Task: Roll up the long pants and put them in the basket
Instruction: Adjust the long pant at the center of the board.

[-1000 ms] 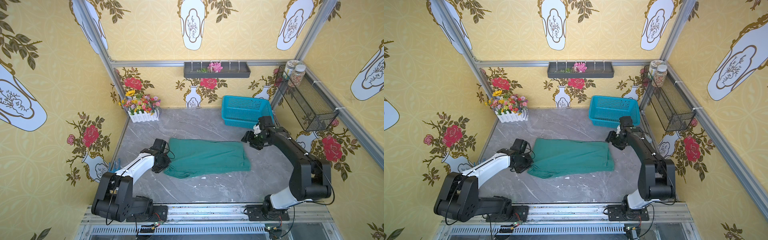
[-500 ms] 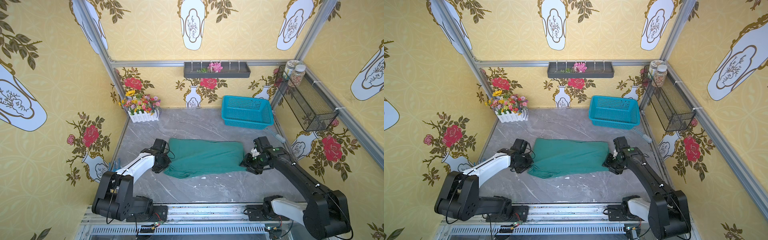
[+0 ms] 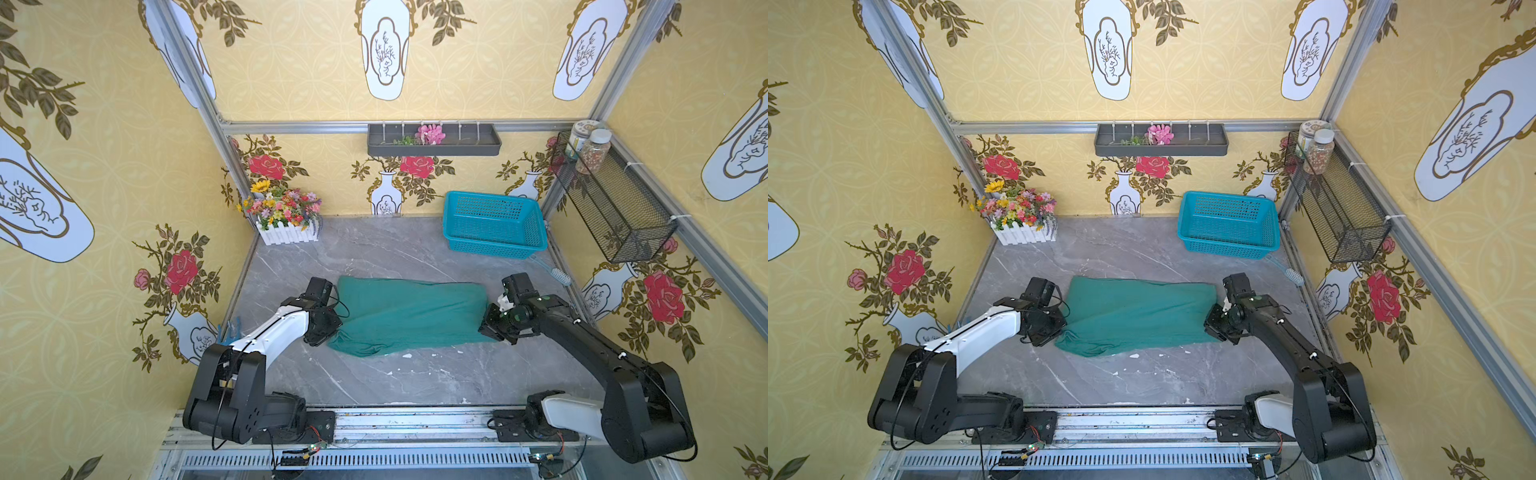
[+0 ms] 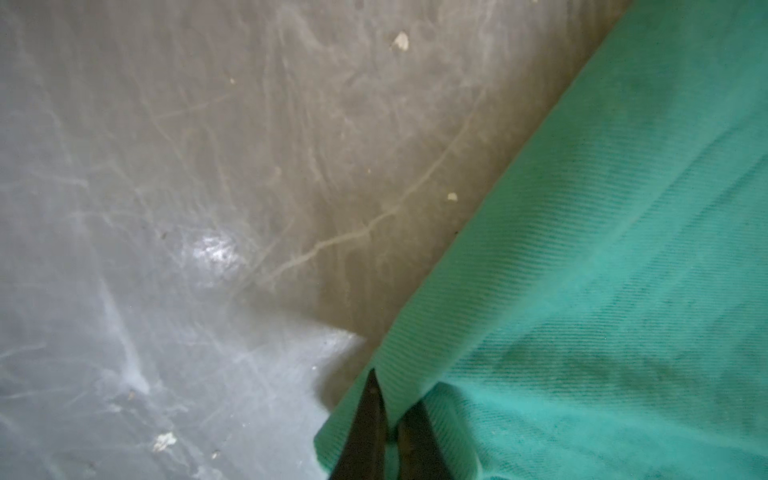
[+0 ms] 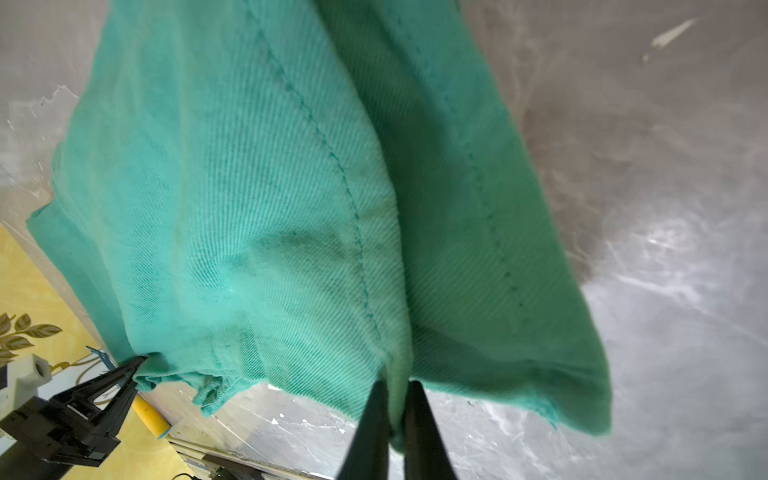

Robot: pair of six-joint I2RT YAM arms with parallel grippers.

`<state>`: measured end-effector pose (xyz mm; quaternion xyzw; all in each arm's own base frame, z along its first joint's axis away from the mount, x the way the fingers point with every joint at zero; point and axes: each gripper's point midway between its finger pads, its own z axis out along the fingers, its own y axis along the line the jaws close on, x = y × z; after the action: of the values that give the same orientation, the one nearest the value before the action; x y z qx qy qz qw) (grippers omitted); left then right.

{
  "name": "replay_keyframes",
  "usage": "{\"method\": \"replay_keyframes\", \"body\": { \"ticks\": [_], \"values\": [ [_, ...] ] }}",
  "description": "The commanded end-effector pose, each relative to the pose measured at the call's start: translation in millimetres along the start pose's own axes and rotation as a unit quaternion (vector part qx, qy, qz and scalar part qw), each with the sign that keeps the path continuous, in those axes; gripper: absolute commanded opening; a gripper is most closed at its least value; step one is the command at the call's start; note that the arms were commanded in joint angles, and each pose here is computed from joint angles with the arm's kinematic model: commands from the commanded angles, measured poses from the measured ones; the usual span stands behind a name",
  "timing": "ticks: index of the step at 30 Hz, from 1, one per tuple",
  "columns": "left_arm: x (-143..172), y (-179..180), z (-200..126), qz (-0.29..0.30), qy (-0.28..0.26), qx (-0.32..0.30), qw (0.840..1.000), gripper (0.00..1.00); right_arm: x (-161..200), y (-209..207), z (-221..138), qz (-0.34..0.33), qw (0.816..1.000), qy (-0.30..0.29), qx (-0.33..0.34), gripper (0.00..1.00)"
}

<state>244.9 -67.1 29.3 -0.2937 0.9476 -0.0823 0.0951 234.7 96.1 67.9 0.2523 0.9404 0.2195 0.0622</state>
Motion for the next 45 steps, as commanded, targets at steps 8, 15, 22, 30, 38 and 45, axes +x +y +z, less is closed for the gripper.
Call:
{"method": "replay_keyframes", "body": {
  "ticks": [8, 15, 22, 30, 38, 45],
  "values": [
    [1.7, 5.0, 0.4, 0.004, 0.000, -0.009, 1.000, 0.00, -14.3, -27.6, -55.0, -0.001, 0.998, -0.047, 0.045, 0.00],
    [2.0, 4.7, 2.5, 0.007, 0.004, -0.011, 1.000, 0.00, 4.3, -61.9, -44.1, 0.050, 0.994, -0.021, 0.098, 0.00],
    [4.3, 2.8, 3.0, 0.013, 0.016, -0.011, 1.000, 0.04, -18.4, -62.6, -17.0, 0.084, 0.990, -0.018, 0.113, 0.00],
    [-6.8, 2.8, -20.5, 0.005, -0.021, -0.010, 1.000, 0.53, -20.9, -68.3, -6.1, 0.056, 0.989, -0.012, 0.138, 0.00],
    [-1.9, -35.3, -54.5, -0.013, -0.008, 0.070, 0.997, 0.55, -21.5, -64.1, -10.8, 0.047, 0.990, -0.018, 0.129, 0.00],
    [33.9, -64.8, -38.0, -0.015, 0.068, 0.140, 0.988, 0.27, -24.0, -66.0, -11.4, 0.043, 0.989, -0.019, 0.137, 0.00]
  ]
}}
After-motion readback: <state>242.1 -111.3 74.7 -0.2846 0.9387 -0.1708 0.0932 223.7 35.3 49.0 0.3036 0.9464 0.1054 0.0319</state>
